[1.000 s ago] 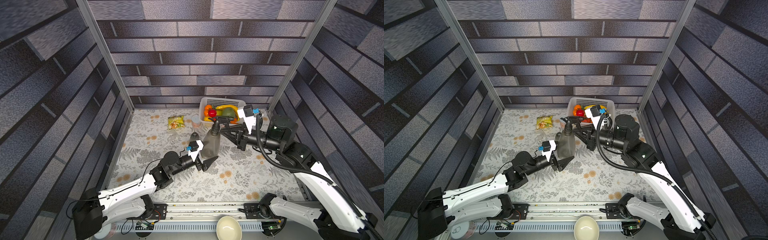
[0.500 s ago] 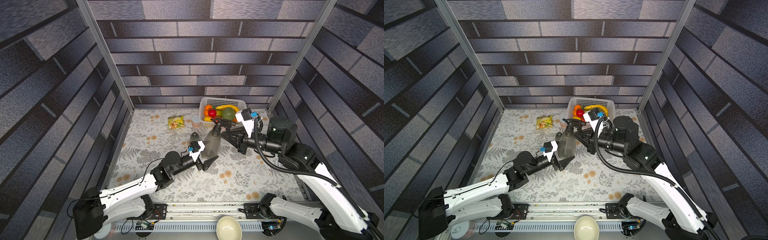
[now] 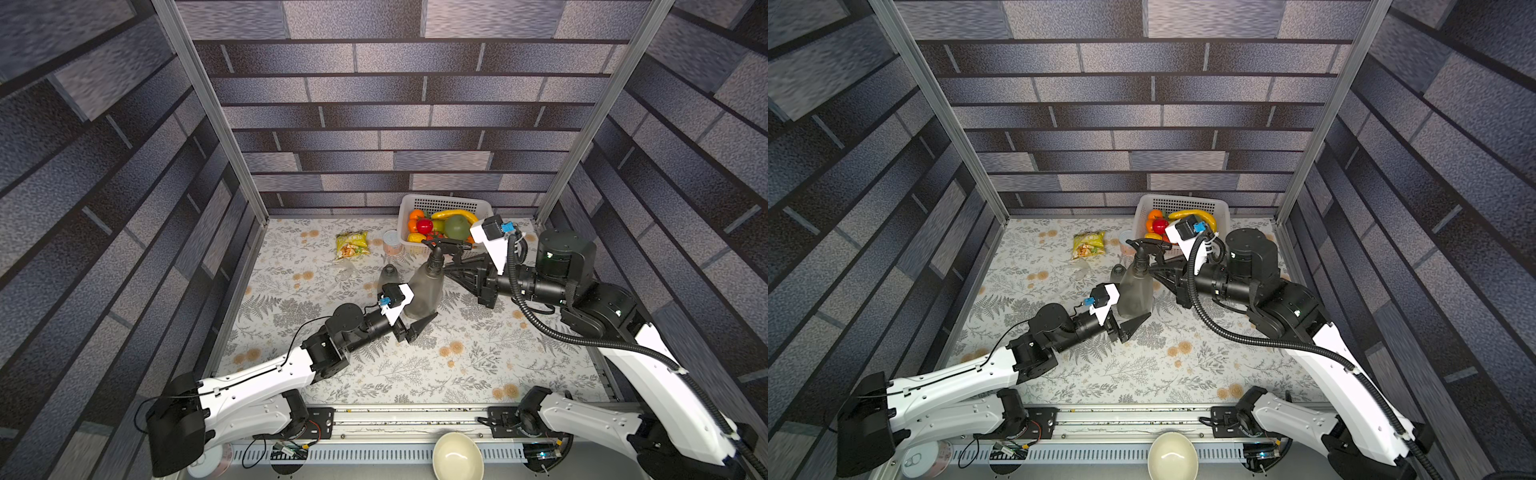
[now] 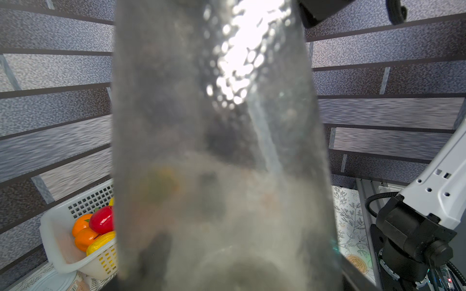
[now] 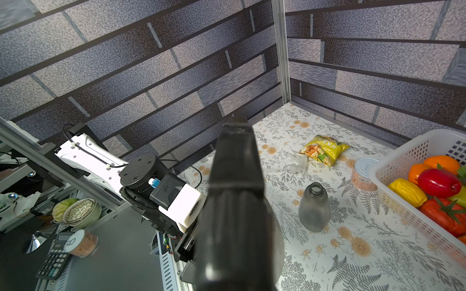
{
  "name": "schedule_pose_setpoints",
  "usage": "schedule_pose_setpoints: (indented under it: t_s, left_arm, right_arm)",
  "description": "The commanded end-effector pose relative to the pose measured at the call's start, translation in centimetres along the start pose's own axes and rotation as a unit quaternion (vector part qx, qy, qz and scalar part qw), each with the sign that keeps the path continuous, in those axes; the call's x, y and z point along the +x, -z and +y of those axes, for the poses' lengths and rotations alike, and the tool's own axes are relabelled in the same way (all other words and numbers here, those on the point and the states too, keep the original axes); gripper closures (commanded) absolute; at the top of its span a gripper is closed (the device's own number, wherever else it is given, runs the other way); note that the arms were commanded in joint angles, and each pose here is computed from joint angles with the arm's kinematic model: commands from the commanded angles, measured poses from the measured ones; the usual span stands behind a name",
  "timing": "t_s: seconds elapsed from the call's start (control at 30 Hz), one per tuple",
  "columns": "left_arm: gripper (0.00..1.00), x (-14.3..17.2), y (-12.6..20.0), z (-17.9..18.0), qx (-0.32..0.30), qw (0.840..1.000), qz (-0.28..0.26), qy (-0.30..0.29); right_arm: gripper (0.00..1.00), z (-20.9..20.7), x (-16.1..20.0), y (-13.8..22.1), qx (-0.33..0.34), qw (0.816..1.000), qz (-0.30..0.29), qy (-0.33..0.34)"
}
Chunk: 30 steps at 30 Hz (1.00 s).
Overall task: Attach spray nozzles to spray bottles
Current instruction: Screw the spray nozzle on the spray bottle.
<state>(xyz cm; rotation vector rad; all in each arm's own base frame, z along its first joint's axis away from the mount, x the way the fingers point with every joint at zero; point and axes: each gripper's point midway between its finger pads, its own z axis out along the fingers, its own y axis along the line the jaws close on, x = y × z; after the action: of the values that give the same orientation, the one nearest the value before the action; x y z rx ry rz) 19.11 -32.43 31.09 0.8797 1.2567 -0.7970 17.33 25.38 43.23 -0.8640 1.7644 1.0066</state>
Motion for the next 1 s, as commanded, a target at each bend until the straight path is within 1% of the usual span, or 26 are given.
schedule_pose_setpoints:
  t_s: [0.0, 0.13, 0.27, 0.47, 0.6, 0.63, 0.73, 0.87, 0.97]
  left_arm:
    - [0.32, -2.8, 0.4, -0.2, 0.006, 0.998, -0.052, -0.021]
    - [0.32, -2.7, 0.3, -0.2, 0.007, 0.998, -0.052, -0.021]
    - [0.32, -2.7, 0.3, -0.5, 0.010, 0.998, -0.051, -0.023]
    - [0.32, -2.8, 0.2, -1.0, 0.019, 0.998, -0.048, -0.027]
    - [0.32, -2.9, 0.1, -1.2, 0.021, 0.998, -0.050, -0.028]
    - [0.32, -2.9, 0.1, -1.1, 0.020, 0.998, -0.051, -0.029]
    - [0.32, -3.1, 0.1, -1.2, 0.021, 0.998, -0.053, -0.030]
    - [0.32, -3.0, 0.1, -1.4, 0.023, 0.998, -0.052, -0.031]
    - [0.31, -3.1, 0.2, -1.5, 0.023, 0.998, -0.053, -0.031]
  right_arm:
    - [0.88, 0.4, 1.9, -0.4, -0.012, 0.999, 0.033, -0.008]
    - [0.88, 0.4, 1.8, -0.4, -0.008, 0.999, 0.040, -0.006]
    - [0.82, 0.2, 1.9, -0.6, -0.007, 0.999, 0.045, -0.008]
    - [0.79, 0.2, 0.7, 0.0, 0.003, 1.000, 0.029, 0.001]
    - [0.68, 0.2, 0.2, 0.3, 0.011, 1.000, 0.025, 0.007]
    - [0.62, 0.2, 0.1, 0.3, 0.011, 1.000, 0.025, 0.009]
    - [0.53, 0.6, -0.5, 0.7, 0.005, 1.000, 0.012, 0.013]
    - [0.47, 1.6, -1.9, 1.3, -0.013, 1.000, -0.014, 0.017]
    - [0.46, 1.9, -3.0, 1.6, -0.018, 0.999, -0.037, 0.018]
